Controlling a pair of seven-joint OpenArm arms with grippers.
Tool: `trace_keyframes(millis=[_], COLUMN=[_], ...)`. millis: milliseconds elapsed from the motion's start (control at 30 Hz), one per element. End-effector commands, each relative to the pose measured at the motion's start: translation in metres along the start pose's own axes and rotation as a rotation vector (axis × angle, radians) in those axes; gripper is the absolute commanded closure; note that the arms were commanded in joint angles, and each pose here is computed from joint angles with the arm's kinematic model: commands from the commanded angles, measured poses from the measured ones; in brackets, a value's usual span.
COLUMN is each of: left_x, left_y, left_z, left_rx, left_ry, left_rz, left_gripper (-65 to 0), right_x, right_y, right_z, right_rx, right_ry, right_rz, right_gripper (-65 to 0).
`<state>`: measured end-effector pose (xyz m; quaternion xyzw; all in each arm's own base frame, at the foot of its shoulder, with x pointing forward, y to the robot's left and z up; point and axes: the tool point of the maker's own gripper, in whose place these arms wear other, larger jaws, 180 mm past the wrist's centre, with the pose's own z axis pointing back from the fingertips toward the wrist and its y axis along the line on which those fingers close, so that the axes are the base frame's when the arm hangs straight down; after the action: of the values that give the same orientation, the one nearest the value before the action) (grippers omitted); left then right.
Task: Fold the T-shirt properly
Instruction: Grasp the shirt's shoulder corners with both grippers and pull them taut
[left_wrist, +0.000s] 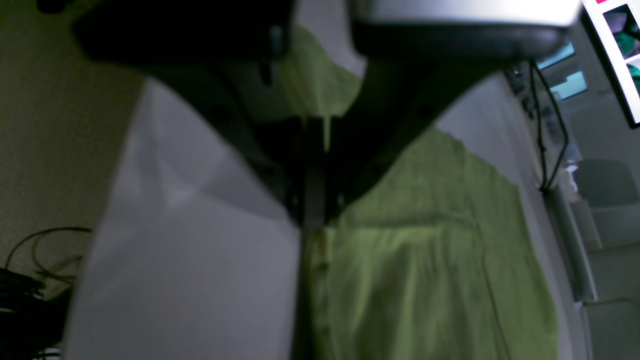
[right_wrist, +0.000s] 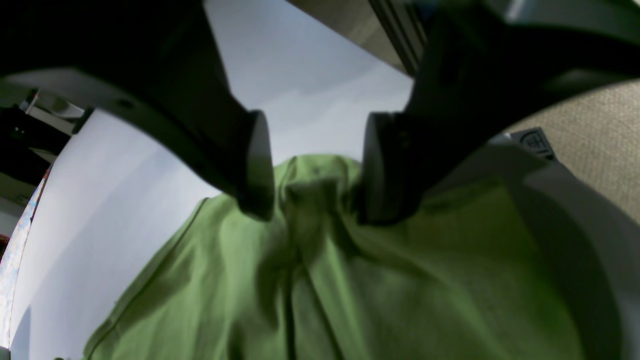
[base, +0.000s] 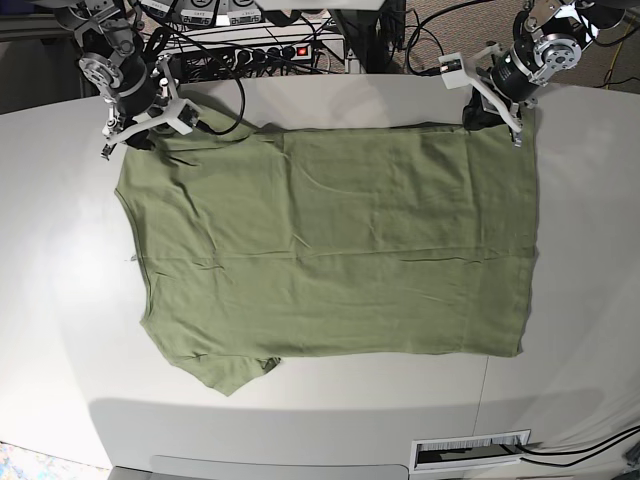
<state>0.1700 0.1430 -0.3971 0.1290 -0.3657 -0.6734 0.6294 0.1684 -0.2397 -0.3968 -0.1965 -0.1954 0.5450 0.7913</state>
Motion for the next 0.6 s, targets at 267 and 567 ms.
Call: trace_keyframes(millis=[267, 567], left_x=[0.002, -0.001], left_y=[0.01, 0.005], left_z=[0.002, 0.004], left_rx=[0.029, 0.018], left_ry=[-0.015, 0.008], left_rz=[-0.017, -0.013], left_gripper=[0.0, 0.0], right_x=[-0.007, 0.008], right_y=[0.007, 0.016], right_z=[0.015, 0.04], right_rx=[0.046, 0.053], right_ry=[0.095, 0.04], right_rz=[0.024, 0.035], right_gripper=[0.0, 0.0])
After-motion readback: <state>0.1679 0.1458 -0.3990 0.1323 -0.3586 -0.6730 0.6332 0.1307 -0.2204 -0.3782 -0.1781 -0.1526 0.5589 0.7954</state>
